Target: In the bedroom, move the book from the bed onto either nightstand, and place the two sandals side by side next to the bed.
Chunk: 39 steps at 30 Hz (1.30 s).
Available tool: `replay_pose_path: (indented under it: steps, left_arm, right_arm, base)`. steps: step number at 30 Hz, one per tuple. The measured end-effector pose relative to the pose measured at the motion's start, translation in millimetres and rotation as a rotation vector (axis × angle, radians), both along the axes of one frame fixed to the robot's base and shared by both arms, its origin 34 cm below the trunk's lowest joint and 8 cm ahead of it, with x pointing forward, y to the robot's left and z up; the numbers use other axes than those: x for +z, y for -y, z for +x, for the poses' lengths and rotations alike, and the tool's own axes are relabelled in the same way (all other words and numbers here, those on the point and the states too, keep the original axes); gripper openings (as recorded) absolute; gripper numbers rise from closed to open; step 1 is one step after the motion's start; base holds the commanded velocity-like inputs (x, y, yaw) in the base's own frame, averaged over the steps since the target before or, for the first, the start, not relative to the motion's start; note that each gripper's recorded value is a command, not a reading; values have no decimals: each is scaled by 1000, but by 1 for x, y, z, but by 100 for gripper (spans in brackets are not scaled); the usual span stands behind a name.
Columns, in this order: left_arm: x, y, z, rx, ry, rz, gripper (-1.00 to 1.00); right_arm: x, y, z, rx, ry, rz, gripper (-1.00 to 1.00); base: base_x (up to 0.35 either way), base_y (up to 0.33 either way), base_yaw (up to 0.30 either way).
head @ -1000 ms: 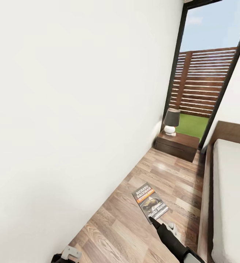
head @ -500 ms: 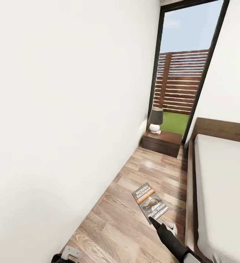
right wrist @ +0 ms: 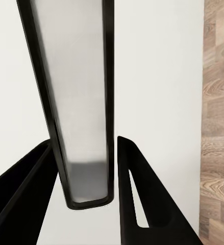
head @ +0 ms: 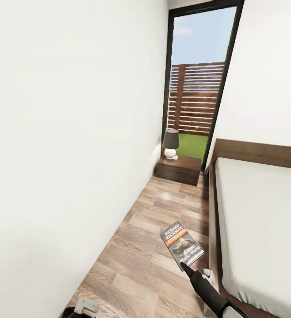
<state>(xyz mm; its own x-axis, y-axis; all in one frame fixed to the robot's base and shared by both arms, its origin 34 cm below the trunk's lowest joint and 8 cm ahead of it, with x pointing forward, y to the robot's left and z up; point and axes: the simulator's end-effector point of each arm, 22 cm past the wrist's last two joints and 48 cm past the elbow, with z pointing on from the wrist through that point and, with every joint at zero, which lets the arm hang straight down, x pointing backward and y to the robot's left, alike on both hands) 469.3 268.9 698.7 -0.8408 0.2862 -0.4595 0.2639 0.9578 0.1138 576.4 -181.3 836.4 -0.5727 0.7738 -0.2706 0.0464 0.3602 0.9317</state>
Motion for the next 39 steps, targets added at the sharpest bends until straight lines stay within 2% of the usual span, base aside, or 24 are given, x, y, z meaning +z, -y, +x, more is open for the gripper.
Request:
replay_pose_path:
  steps: [13,31,36,39]
  left_arm:
    - [0,0,0,0,0,-1,100]
    - [-2,1,-4,2,-22,-7,100]
    - [-11,-2,-18,7,-56,-4,100]
    - [-23,-3,-39,12,-109,-1,100]
  right_arm:
    - [1,1,1,-3,1,1,-100]
    - [1,0,1,-2,1,2,-100]
    - [1,1,1,-3,1,1,-100]
    - [1,2,1,-3,2,1,-100]
  base:
    - [0,0,-215]
    - [0,0,-24]
    - [0,0,-1]
    - [0,0,0]
